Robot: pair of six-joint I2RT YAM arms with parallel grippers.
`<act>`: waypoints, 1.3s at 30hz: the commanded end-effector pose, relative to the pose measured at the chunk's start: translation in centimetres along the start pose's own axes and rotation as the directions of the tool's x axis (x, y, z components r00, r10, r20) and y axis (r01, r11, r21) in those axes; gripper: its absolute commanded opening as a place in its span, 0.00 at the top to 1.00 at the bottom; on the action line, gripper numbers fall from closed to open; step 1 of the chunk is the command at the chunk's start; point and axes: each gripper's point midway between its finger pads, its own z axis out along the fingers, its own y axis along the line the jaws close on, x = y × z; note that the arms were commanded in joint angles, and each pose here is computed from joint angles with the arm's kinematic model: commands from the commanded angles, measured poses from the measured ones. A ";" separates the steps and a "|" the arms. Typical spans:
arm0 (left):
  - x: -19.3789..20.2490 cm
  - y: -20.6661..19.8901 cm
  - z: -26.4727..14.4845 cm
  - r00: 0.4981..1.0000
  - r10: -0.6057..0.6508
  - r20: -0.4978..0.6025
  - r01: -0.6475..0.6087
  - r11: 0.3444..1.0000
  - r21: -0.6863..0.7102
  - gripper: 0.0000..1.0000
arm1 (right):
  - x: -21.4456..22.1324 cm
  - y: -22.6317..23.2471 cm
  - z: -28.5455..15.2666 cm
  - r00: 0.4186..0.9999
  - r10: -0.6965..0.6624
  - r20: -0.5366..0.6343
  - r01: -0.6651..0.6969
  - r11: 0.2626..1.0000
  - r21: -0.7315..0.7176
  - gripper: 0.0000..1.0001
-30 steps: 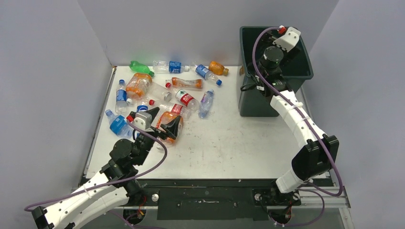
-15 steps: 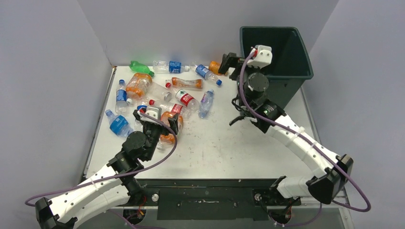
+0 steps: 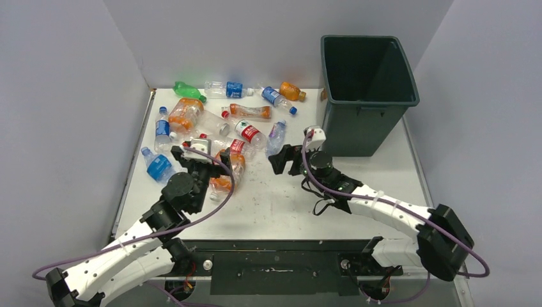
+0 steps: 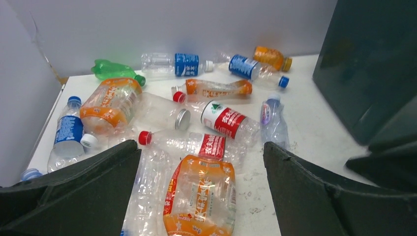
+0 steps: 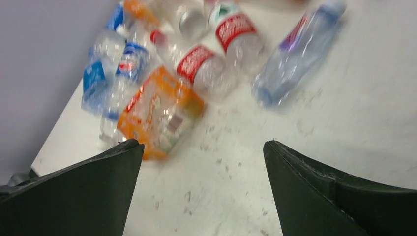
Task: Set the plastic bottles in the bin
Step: Place the plastic bottle in the trash bin, then pick up the plastic bottle at the center of the board.
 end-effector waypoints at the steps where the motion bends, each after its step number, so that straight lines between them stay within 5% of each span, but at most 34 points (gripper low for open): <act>1: -3.5 0.3 -1.2 0.981 -0.113 0.157 0.106 0.993 0.053 0.04 | 3.6 4.0 0.6 0.967 0.234 -0.101 -0.250 0.947 -0.203 0.03; 10: -3.6 0.0 -1.2 0.978 -0.125 0.166 0.114 0.991 0.074 0.04 | 10.0 7.0 3.8 0.816 0.534 -0.221 -0.568 0.811 -0.137 0.00; 30: -4.5 0.2 -1.8 0.965 -0.171 0.198 0.155 0.984 0.092 0.04 | 19.0 7.4 11.1 0.795 0.532 -0.293 -0.520 0.845 0.125 0.09; 39: -4.7 -0.2 -1.9 0.964 -0.173 0.201 0.152 0.982 0.115 0.04 | 21.0 7.6 12.0 0.783 0.523 -0.336 -0.517 0.848 0.116 0.23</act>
